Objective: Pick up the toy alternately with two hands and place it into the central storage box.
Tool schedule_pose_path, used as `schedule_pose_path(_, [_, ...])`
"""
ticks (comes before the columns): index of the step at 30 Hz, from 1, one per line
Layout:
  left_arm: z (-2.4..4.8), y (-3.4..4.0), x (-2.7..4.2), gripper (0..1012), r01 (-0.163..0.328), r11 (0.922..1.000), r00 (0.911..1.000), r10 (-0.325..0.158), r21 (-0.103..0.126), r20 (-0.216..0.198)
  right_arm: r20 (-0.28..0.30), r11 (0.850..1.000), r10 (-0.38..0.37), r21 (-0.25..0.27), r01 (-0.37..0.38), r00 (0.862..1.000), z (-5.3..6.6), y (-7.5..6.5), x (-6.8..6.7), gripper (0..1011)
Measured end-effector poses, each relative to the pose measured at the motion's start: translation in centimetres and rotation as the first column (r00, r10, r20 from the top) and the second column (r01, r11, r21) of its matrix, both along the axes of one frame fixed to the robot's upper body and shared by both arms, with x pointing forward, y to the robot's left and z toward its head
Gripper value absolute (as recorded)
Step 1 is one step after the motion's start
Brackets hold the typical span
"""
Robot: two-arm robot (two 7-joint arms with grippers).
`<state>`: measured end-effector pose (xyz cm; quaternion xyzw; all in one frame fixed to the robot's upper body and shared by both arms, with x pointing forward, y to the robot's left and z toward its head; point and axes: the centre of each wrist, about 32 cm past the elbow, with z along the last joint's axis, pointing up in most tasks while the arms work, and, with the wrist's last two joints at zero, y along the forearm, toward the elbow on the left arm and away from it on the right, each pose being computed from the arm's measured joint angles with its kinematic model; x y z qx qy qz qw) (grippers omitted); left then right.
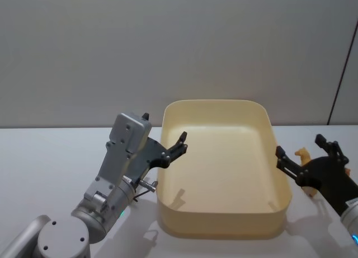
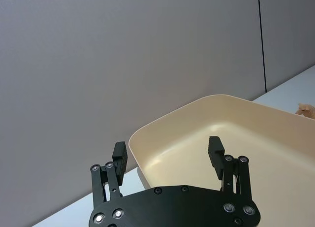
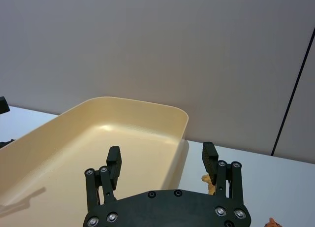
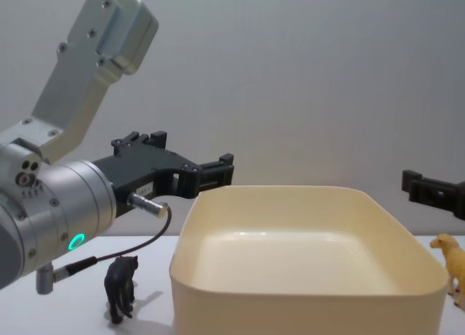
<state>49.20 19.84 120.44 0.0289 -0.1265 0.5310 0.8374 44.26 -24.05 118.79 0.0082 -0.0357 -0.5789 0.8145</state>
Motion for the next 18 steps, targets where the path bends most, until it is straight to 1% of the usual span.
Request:
schedule_pose_path(8, [0.0, 0.0, 0.0, 1001, 0.0, 1.0, 1.0, 0.0, 0.0, 0.0, -0.021, 1.0, -0.016, -0.012, 0.016, 1.0, -0.3, -0.9, -0.5, 1001])
schedule_pose_path(12, [0.0, 0.0, 0.0, 1001, 0.0, 1.0, 1.0, 0.0, 0.0, 0.0, -0.036, 1.0, -0.027, -0.015, 0.026, 0.999, -0.4, -1.4, -1.0, 1001])
schedule_pose_path(18, [0.0, 0.0, 0.0, 1001, 0.0, 1.0, 1.0, 0.0, 0.0, 0.0, -0.063, 0.998, -0.055, -0.022, 0.053, 0.997, -0.7, -2.1, -2.2, 1001])
